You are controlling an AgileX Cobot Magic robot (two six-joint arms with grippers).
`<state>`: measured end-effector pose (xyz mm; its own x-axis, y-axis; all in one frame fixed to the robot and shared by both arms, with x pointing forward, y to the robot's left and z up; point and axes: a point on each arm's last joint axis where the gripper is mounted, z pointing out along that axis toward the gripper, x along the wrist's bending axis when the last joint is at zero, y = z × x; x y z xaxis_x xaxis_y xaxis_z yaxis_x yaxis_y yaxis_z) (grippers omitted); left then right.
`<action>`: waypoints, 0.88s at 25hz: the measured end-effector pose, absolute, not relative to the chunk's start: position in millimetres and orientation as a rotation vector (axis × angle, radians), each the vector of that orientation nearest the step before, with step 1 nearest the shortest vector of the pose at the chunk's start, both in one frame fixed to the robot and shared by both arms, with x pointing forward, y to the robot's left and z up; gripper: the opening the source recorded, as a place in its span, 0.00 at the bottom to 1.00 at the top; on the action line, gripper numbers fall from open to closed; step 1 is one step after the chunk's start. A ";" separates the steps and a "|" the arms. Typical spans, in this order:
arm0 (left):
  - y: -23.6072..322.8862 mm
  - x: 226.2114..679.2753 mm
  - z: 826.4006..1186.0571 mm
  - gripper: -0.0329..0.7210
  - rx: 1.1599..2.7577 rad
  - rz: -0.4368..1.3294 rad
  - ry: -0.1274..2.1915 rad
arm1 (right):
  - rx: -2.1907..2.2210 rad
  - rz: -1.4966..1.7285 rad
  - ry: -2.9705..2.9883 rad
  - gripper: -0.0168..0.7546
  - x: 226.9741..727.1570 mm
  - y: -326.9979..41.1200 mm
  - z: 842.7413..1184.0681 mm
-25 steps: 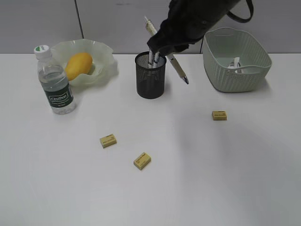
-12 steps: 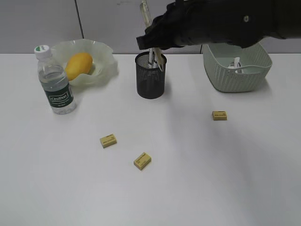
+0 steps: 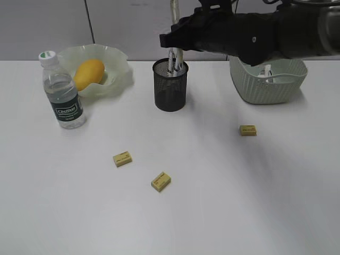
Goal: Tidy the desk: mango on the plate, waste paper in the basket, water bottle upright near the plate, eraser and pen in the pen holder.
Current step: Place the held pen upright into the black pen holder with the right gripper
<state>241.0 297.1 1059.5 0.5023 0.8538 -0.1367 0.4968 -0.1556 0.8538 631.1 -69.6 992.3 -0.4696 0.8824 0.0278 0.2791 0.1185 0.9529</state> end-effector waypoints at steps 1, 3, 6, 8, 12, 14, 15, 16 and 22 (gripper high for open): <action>297.1 241.0 1059.5 0.36 1.809 0.478 1.131 | 1.120 1.371 1.821 0.17 634.9 -67.4 992.9; 297.1 241.0 1059.5 0.36 1.809 0.478 1.131 | 1.115 1.375 1.817 0.17 641.5 -63.5 990.1; 297.1 241.0 1059.5 0.36 1.809 0.478 1.131 | 1.103 1.377 1.815 0.17 651.0 -57.7 985.0; 297.1 241.0 1059.5 0.36 1.809 0.478 1.131 | 1.102 1.372 1.819 0.17 655.8 -54.8 979.0; 297.1 241.0 1059.5 0.36 1.809 0.478 1.131 | 1.098 1.355 1.835 0.17 664.2 -49.9 965.4; 297.1 241.0 1059.5 0.36 1.809 0.478 1.131 | 1.095 1.345 1.844 0.17 667.5 -47.8 960.2; 297.1 241.0 1059.5 0.36 1.809 0.478 1.131 | 1.097 1.340 1.851 0.17 668.7 -47.0 958.3; 297.1 241.0 1059.5 0.36 1.809 0.478 1.131 | 1.098 1.339 1.853 0.18 669.3 -46.6 958.0; 297.1 241.0 1059.5 0.36 1.809 0.478 1.131 | 1.123 1.294 1.910 0.41 667.9 -46.7 953.9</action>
<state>241.0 297.1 1059.5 0.5023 0.8538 -0.1367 0.4968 -0.1556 0.8538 667.9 -46.7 953.9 -0.4869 0.8735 0.0008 0.3245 0.1800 0.9286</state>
